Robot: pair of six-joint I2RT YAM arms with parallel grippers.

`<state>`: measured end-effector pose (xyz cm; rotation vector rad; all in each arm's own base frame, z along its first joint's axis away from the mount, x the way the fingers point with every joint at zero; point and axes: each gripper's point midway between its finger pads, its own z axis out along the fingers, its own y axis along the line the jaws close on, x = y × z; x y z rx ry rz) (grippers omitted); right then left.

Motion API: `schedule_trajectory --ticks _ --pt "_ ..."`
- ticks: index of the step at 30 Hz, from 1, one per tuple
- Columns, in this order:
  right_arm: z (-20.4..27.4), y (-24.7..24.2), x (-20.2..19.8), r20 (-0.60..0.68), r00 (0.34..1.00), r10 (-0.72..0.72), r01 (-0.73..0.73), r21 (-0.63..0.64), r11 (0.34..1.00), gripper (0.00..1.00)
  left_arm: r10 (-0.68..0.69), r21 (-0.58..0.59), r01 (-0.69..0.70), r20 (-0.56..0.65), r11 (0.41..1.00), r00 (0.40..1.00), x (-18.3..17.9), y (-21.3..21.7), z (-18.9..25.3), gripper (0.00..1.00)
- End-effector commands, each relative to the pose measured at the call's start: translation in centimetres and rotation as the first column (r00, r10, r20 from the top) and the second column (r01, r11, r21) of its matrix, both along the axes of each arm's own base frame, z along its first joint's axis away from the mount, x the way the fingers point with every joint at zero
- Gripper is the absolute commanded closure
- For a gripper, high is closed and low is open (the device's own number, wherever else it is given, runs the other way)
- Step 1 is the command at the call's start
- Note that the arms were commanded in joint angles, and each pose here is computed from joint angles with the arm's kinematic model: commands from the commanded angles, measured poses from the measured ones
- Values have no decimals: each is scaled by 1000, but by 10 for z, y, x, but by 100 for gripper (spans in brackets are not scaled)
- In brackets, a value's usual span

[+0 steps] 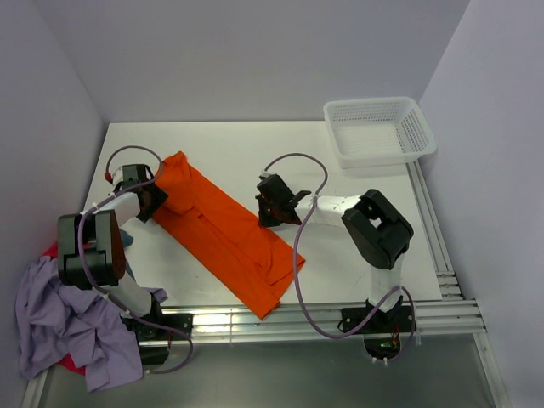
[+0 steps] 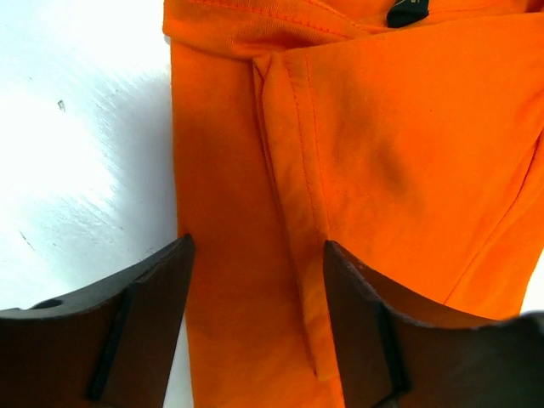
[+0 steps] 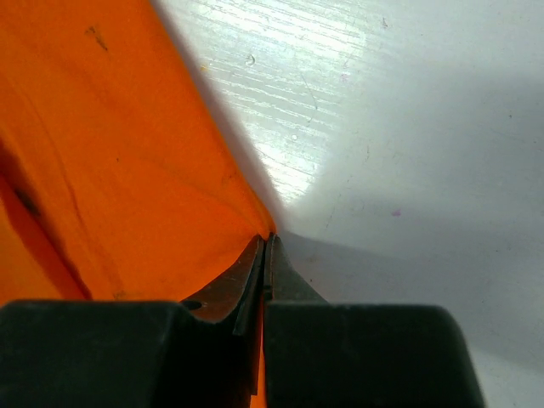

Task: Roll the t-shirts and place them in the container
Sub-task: Fold the tshirt

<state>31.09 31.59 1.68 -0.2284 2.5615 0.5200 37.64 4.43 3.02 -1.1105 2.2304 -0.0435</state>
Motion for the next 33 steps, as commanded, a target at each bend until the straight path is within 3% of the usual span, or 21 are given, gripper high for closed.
schedule_trajectory --ticks 1,6,14,23,29,30,33 --pt "5 -8 1 11 1000 -28 28 -4 1000 100 -11 17 10 59 1000 998 9 2 10 35" --pt "4 -20 0 10 998 -59 59 -18 998 100 -44 -43 46 53 998 998 34 -8 -9 43" --pt "9 -40 -19 -22 995 -97 96 -12 995 100 -138 -69 142 54 987 989 84 -42 -16 43" --pt "-11 -47 -89 -108 993 -39 36 -32 999 100 -397 -84 403 77 911 914 144 -158 -22 42" --pt "-1 -33 -102 -88 996 -13 9 -36 999 100 -501 -82 510 103 856 859 159 -222 -13 40" --pt "0 -39 -97 -76 997 -26 21 -66 998 89 -506 -84 514 105 854 856 158 -224 -11 39" --pt "20 -40 -76 -34 998 -51 50 -38 998 69 -499 -59 507 110 860 860 153 -217 3 34"
